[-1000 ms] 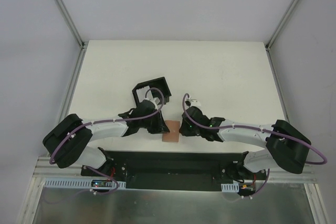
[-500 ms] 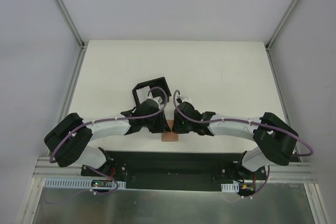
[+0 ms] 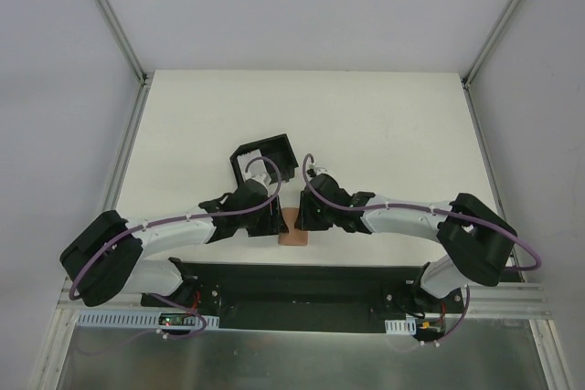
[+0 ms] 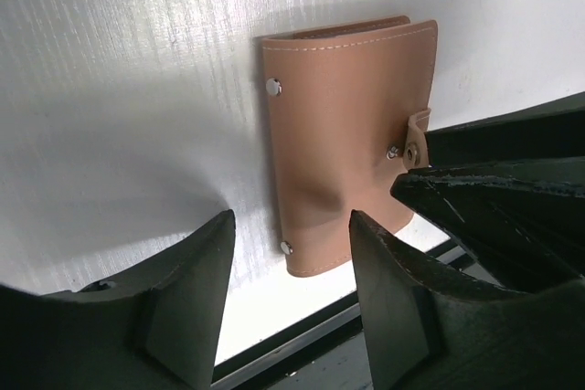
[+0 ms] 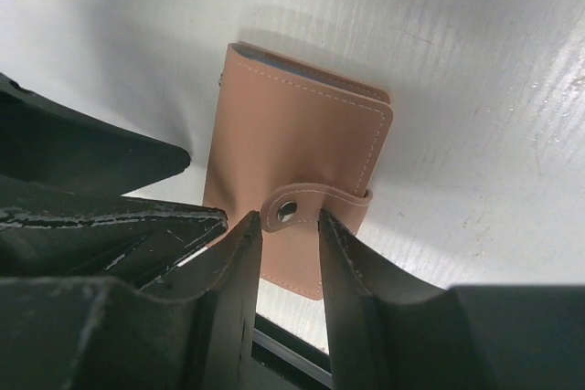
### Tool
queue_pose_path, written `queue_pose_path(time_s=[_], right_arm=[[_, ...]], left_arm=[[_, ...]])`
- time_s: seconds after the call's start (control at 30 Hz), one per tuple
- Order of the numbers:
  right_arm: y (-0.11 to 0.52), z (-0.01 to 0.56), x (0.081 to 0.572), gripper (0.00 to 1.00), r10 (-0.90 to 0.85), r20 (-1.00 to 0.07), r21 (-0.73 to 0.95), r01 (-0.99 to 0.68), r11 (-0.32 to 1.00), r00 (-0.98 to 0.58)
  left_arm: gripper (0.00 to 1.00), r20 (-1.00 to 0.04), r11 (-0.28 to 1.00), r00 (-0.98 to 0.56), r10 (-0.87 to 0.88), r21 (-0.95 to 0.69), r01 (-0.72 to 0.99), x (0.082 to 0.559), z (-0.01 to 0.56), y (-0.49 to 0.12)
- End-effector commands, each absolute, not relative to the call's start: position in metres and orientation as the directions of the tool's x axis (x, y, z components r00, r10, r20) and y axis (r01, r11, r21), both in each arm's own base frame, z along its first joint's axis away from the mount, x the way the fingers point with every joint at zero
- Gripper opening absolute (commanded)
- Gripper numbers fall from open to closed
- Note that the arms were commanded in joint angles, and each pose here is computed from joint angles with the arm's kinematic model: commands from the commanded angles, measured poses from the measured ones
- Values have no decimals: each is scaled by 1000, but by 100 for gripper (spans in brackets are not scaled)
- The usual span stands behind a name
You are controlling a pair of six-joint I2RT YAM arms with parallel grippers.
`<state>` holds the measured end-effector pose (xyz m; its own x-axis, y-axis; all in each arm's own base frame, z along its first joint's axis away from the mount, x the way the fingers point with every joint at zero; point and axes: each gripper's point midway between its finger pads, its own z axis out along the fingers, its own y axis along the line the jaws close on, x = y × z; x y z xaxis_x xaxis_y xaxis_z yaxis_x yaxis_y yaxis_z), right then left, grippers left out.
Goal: Put the credit cards into the card holder
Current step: Close the card holder at the center of the board.
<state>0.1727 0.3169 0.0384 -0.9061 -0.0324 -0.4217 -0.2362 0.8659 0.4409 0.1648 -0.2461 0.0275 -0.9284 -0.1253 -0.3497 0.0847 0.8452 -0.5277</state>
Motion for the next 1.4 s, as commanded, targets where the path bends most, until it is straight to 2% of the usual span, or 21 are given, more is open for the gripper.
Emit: queue_pose_path(time_s=[0.0,0.2,0.27,0.4,0.53,0.67,0.9,1.17,1.37], right_arm=[[326,47,169,34,-19,-416,509,-250,824,-909],[327,55,173,36,27,-423,558,-237,795,-906],[327,55,173,36,27,-416,567,-236,789,-909],[328,61,173,36,31,-431,580,-250,775,-902],[327,79,177,36,42,-475,591,-283,755,-879],[320,91,182,36,72,-507,586,-282,760,-859],[291,78,188,24,87,-513,481,-202,853,-854],[261,88,193,24,169,-555,481,-148,864,-815],[249,77,188,22,221,-510,518,-91,851,-831]], left_arm=[[54,-361,867,-928,-91,-487,105,166,22,-245],[53,-329,875,-941,-86,-477,87,169,13,-252],[48,-317,881,-944,-90,-468,73,167,8,-249],[32,-295,893,-951,-90,-448,54,163,-2,-245],[28,-276,901,-956,-95,-431,35,159,-9,-240],[28,-276,902,-956,-98,-430,32,158,-10,-239],[28,-278,902,-956,-99,-430,32,159,-10,-239],[43,-311,888,-945,-102,-457,55,165,4,-244],[45,-325,878,-942,-87,-471,82,169,12,-251]])
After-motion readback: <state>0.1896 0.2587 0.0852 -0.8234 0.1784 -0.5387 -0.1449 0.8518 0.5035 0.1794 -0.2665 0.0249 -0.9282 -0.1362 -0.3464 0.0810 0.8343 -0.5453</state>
